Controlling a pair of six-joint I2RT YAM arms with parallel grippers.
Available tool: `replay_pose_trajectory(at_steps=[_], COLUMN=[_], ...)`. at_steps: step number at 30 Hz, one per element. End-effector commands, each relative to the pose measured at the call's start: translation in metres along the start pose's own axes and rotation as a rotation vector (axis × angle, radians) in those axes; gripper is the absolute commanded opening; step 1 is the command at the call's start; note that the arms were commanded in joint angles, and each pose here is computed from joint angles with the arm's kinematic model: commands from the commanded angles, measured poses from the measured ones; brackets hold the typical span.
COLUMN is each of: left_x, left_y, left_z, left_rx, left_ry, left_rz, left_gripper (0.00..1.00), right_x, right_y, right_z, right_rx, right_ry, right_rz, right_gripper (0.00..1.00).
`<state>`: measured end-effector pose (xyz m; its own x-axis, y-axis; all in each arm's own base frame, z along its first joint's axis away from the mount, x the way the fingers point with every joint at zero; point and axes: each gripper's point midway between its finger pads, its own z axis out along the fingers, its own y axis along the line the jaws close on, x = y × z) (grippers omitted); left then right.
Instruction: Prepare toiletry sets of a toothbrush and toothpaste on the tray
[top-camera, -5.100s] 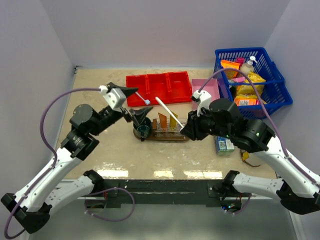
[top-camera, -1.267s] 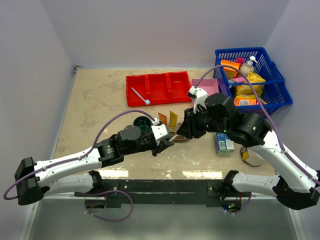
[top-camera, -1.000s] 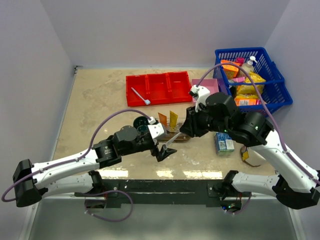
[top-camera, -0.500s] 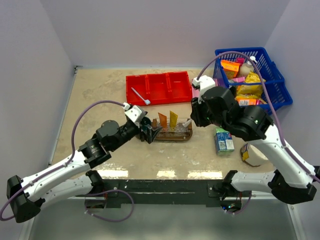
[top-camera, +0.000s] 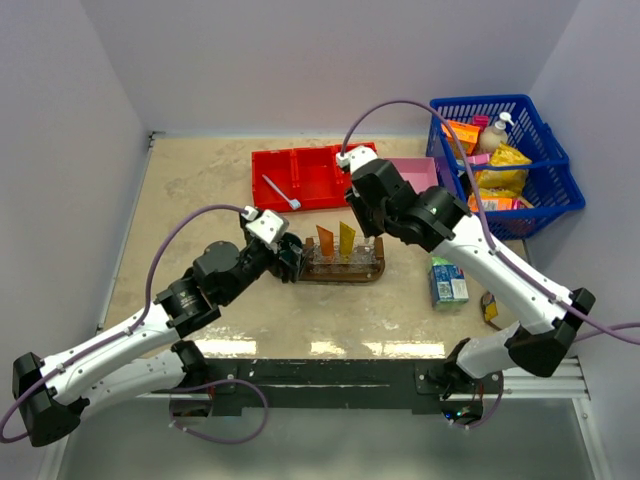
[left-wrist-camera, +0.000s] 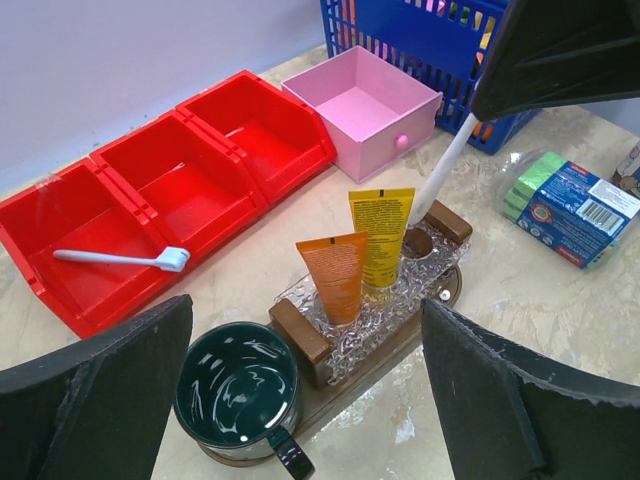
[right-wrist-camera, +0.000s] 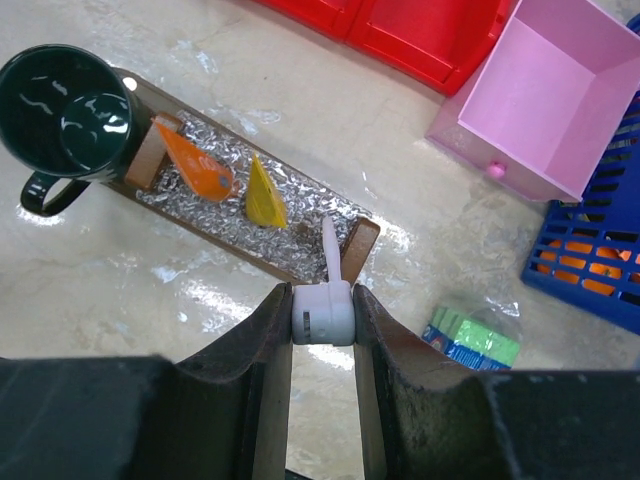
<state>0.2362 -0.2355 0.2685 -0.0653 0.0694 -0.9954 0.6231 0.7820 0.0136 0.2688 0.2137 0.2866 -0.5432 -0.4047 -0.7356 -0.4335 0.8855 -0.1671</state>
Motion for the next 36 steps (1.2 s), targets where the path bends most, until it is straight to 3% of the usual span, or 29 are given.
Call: replay_pose_trajectory(at_steps=[1, 36], left_x=[-0.021, -0.016], left_y=[0.006, -0.003], left_z=[-0.002, 0.002], left_rx=[-0.024, 0.021], left_ry=[-0.061, -0.042], left_rz=[0.012, 0.010], left_gripper=[1.00, 1.00], right_x=[-0.027, 0.014], right_y=[-0.010, 0.012], right_z=[-0.011, 0.030], right_rx=[-0.006, -0.095], right_ry=[-0.070, 0.070], right_rz=[0.024, 0.005], right_gripper=[0.10, 0.08])
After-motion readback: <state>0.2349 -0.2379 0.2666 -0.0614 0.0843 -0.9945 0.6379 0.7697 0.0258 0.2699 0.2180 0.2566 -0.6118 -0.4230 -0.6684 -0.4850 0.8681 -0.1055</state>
